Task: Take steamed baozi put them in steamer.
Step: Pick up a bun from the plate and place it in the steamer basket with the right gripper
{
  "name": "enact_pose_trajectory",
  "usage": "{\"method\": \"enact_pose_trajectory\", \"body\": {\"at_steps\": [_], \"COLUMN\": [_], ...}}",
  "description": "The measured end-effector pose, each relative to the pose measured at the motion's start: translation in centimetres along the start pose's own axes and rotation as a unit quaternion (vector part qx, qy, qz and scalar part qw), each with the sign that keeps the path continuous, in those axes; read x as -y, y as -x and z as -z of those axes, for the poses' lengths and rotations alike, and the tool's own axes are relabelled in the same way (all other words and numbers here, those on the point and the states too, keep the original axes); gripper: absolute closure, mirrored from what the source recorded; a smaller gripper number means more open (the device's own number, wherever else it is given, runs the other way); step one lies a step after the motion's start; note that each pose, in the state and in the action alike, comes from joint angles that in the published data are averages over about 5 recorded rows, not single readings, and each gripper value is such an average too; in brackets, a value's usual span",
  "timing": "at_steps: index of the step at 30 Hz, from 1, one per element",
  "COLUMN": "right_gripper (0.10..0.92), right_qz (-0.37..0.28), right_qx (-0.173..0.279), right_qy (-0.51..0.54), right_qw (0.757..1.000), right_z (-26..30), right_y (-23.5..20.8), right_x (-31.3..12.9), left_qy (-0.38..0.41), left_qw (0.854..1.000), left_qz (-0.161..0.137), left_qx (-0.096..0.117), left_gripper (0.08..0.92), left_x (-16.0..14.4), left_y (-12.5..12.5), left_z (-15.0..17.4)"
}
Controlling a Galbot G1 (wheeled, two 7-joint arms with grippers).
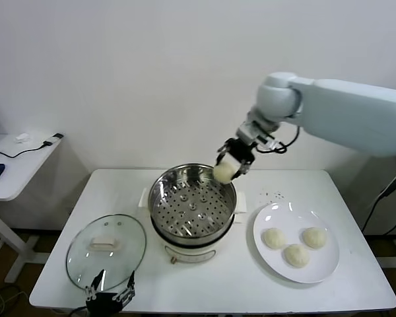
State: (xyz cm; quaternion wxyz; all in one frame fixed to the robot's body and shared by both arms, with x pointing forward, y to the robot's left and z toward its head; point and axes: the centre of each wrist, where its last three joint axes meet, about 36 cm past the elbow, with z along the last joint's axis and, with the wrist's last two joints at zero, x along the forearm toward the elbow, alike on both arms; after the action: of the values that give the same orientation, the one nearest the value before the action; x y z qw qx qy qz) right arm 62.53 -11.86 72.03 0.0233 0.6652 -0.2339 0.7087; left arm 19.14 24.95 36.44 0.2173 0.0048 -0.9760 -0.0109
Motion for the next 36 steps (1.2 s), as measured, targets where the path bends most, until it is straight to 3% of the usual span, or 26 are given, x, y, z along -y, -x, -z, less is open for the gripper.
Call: {"method": "enact_pose_trajectory", "body": {"at_steps": [12,31,36], "right_gripper": [0.42,0.418,0.316], "right_qz": [0.017,0.012,0.008], "right_qx": [-0.013,-0.009,-0.008], "right_qy": [-0.13,-0.143,-0.14], "right_qw": [0.991,0.99,0.99], "right_z": [-1.3,-4.5,-5.0], "right_y": [6.6,14.2,14.8], "right_x": [2.1,3.7,4.2], "left_qy": [0.001,0.004,0.004], "left_qw": [1.0,1.0,1.0], "left_qz": [0.0,0.001,0.001], "left_qx": [-0.001,0.003,0.007], "left_gripper": [0.177,0.177,0.177], "left_x": [0.5,0.4,0.4], "left_y": [0.1,0.4,0.4], "left_z": [-0.3,-0.3,-0.1]}}
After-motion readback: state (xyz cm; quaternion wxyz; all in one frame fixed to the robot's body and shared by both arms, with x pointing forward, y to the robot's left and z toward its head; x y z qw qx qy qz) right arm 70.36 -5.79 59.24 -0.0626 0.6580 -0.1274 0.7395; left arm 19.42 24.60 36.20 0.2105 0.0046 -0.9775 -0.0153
